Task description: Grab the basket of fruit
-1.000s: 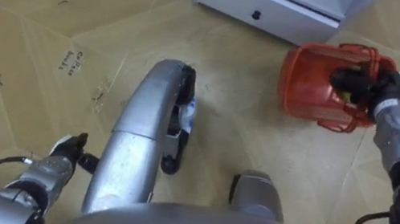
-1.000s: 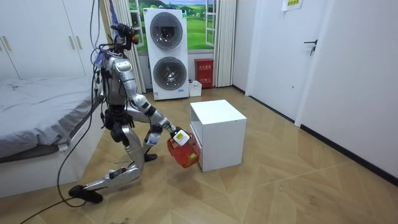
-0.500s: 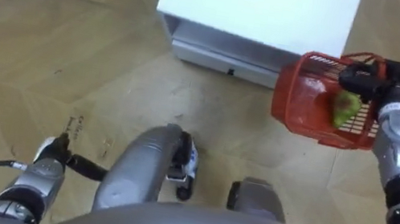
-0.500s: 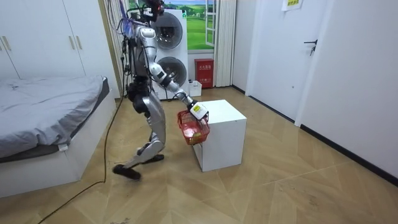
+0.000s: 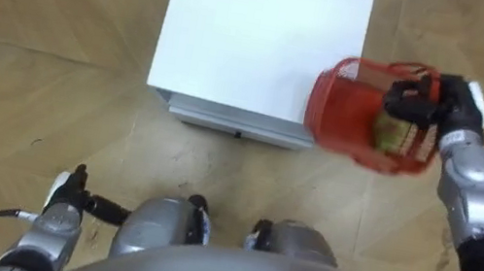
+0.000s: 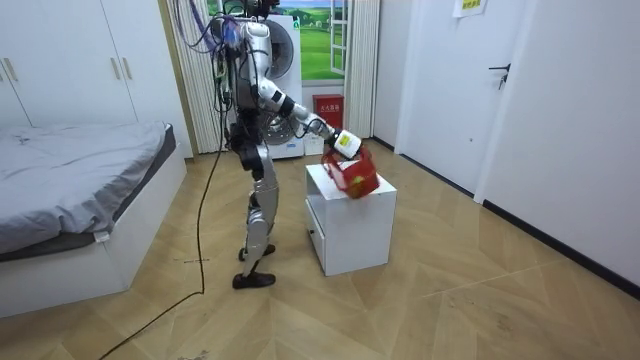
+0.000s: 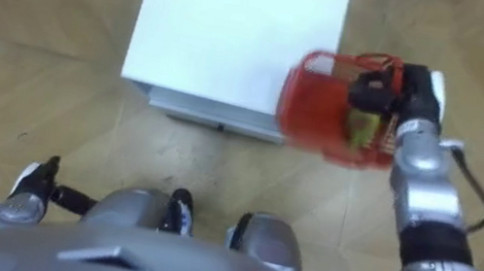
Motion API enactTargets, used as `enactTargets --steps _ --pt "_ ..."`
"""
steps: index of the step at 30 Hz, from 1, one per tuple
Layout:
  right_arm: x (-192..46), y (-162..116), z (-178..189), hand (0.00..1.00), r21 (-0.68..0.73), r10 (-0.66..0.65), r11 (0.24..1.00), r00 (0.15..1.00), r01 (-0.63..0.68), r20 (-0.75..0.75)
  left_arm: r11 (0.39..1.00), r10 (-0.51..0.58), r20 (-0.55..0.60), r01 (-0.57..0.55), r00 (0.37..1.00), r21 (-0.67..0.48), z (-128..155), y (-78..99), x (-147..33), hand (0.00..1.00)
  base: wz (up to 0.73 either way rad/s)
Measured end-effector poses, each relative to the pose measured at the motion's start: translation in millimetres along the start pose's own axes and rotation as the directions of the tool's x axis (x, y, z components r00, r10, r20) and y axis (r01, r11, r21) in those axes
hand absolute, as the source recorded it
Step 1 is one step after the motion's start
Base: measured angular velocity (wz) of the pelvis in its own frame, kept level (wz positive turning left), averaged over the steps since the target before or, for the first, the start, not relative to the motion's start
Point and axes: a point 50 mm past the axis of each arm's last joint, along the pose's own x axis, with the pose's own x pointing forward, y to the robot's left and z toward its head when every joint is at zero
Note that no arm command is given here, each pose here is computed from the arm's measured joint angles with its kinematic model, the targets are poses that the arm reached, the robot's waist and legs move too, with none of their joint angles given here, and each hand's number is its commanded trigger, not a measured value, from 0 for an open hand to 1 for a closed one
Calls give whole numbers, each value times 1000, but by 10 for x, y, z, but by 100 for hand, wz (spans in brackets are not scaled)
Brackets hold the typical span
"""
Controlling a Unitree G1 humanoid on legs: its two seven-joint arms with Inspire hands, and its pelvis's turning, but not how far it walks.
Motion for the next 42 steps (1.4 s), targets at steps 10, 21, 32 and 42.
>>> enactTargets --steps 10,21,32,42 --pt "-11 197 143 100 48 78 996 994 -81 70 999 27 -47 -28 999 -20 -168 62 -39 0 -8" --pt "-33 172 231 100 23 70 997 991 -74 115 996 -28 -137 40 990 84 -362 -76 -86 0 10" --pt "-32 191 297 100 -10 124 992 983 -124 135 991 -96 -154 109 983 83 -407 -97 -98 0 8" --pt "-54 315 88 100 -10 187 982 982 -187 28 989 -85 -113 98 990 111 -272 -35 -50 0 7"
